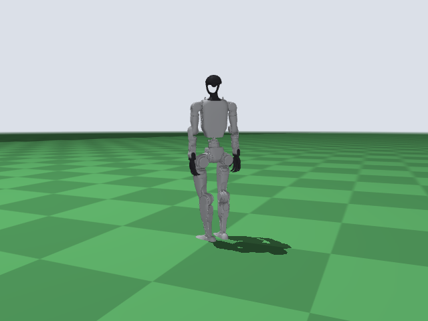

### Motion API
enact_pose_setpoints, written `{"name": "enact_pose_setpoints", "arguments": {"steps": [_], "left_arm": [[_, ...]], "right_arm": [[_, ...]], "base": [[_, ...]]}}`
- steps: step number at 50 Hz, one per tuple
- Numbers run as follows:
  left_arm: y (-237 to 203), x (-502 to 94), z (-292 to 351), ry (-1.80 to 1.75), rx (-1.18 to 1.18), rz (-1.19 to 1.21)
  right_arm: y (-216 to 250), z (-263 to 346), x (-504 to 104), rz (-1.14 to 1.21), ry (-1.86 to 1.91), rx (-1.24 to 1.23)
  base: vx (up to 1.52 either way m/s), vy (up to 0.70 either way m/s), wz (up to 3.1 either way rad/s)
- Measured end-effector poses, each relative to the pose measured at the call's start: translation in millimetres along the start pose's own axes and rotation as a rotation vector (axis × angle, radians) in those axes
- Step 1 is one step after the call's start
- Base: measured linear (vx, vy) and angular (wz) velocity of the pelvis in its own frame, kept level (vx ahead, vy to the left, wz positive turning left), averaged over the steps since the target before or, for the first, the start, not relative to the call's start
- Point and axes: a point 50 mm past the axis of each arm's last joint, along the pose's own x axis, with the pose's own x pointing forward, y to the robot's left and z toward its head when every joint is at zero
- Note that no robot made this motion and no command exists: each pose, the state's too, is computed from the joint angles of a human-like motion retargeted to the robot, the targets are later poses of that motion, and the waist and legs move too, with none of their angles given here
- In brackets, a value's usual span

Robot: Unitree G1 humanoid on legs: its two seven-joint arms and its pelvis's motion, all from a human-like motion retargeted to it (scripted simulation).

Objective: In place motions

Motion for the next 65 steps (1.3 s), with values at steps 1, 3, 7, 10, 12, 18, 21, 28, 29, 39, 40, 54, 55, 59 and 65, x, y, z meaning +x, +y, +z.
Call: {"name": "enact_pose_setpoints", "arguments": {"steps": [1,3,7,10,12,18,21,28,29,39,40,54,55,59,65], "left_arm": [[1,0,-1,0.002,-0.002,0.001],[3,0,-3,0.008,-0.008,0.005],[7,0,-13,0.024,-0.029,0.011],[9,0,-22,0.041,-0.047,0.010],[9,0,-28,0.052,-0.058,0.006],[4,1,-45,0.076,-0.106,-0.019],[0,1,-51,0.087,-0.115,-0.032],[-4,2,-53,0.099,-0.084,-0.048],[-4,2,-51,0.096,-0.077,-0.049],[-11,3,-29,0.024,-0.051,-0.077],[-12,3,-27,0.016,-0.048,-0.081],[-18,4,-23,0.004,-0.021,-0.096],[-19,4,-24,0.008,-0.031,-0.096],[-20,4,-27,0.023,-0.055,-0.094],[-16,4,-28,0.034,-0.035,-0.075]], "right_arm": [[0,2,0,0.000,-0.004,-0.005],[0,5,0,0.000,-0.009,-0.015],[0,12,-1,0.004,-0.017,-0.037],[0,18,-1,0.006,-0.022,-0.056],[-1,21,-2,0.002,-0.019,-0.076],[-5,32,-5,-0.026,0.015,-0.215],[-7,40,-6,-0.047,0.012,-0.292],[-10,57,-10,-0.070,-0.036,-0.340],[-11,58,-10,-0.072,-0.040,-0.334],[-22,52,-12,-0.098,-0.013,-0.265],[-23,51,-12,-0.099,-0.012,-0.251],[-29,27,-10,-0.120,0.039,-0.114],[-29,25,-10,-0.121,0.039,-0.106],[-29,18,-9,-0.119,0.047,-0.074],[-26,5,-7,-0.106,0.058,-0.006]], "base": [[-0.19,0.24,-0.40],[-0.16,0.29,-0.46],[-0.08,0.28,-0.54],[-0.02,0.20,-0.57],[0.00,0.16,-0.60],[0.00,0.17,-0.82],[-0.02,0.19,-0.78],[-0.05,0.14,-0.58],[-0.06,0.09,-0.43],[-0.01,0.06,-0.35],[-0.02,0.01,0.28],[0.00,-0.01,0.07],[0.00,-0.11,0.33],[0.00,-0.17,0.42],[0.02,-0.23,0.57]]}}
